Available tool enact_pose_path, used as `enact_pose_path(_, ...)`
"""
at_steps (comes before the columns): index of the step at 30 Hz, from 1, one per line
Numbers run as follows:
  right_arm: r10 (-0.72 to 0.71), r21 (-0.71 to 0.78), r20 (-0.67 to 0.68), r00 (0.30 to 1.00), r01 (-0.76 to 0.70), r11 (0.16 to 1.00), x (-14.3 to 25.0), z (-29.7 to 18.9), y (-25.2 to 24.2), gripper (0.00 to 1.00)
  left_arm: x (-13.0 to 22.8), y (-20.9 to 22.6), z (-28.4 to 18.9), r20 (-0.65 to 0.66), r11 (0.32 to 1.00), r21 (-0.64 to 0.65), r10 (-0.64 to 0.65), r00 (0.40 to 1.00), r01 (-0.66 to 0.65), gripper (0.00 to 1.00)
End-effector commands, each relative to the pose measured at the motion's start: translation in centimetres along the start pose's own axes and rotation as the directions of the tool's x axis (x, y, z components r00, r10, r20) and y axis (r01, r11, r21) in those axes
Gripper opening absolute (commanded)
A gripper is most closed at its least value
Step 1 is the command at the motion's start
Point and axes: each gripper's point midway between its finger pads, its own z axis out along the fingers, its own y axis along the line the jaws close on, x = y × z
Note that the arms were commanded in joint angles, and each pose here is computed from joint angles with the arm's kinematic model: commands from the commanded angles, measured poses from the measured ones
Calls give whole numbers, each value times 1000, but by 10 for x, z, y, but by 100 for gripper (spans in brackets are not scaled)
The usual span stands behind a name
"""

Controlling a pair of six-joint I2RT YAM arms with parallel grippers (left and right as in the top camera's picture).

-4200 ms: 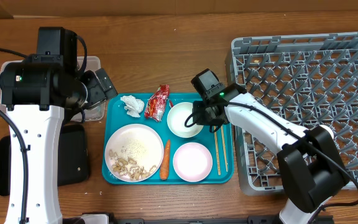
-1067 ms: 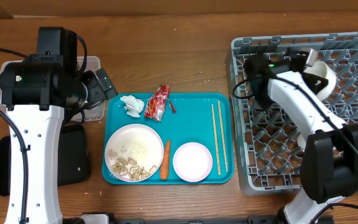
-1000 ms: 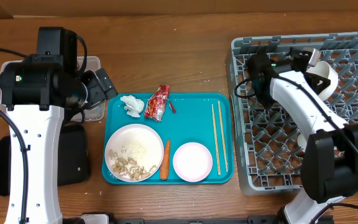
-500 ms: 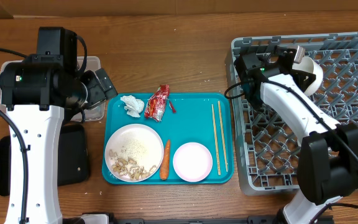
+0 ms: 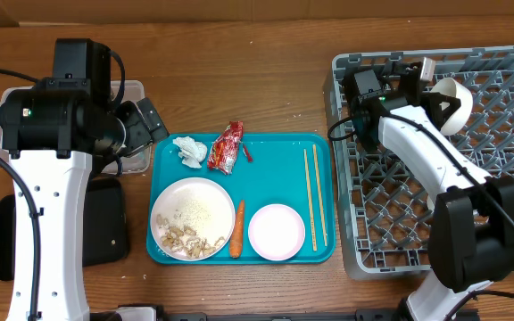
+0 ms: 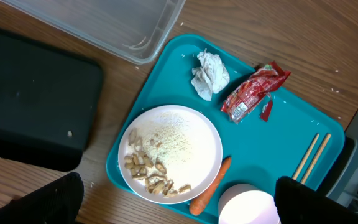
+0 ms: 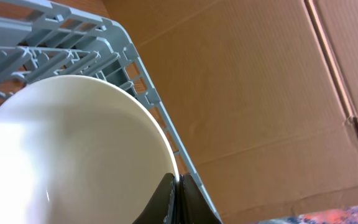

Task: Sort waste into correct bins and load items into the dishwasher
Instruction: 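Lift the upper white bowl into the rack's back corner, then release the bowl and move the right gripper back toward the tray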

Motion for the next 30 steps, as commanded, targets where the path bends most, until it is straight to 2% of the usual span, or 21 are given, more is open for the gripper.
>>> enact_pose_path(1,-39,13,11,999,39,999,0,-3,1,4,-3,-1,-1,6,1000,7,-10,1000,10,100)
enact_pose_path(7,-51,-51,29,998,53,997,-1,-16,16,4,-3,-1,-1,6,1000,7,-10,1000,10,100)
enact_pose_path(10,-107,-50,34,994,108,993,0,-18,25,4,-3,-1,-1,6,1000,7,-10,1000,10,100)
enact_pose_path(15,-179,-31,30,983,180,983,6,-16,33,4,-3,-1,-1,6,1000,7,-10,1000,10,100)
enact_pose_path(19,-184,90,70,980,178,980,-4,-17,13,4,-3,-1,-1,6,1000,7,-10,1000,10,100)
enact_pose_path(30,-197,88,69,978,191,978,-6,-17,14,4,-3,-1,-1,6,1000,7,-10,1000,10,100)
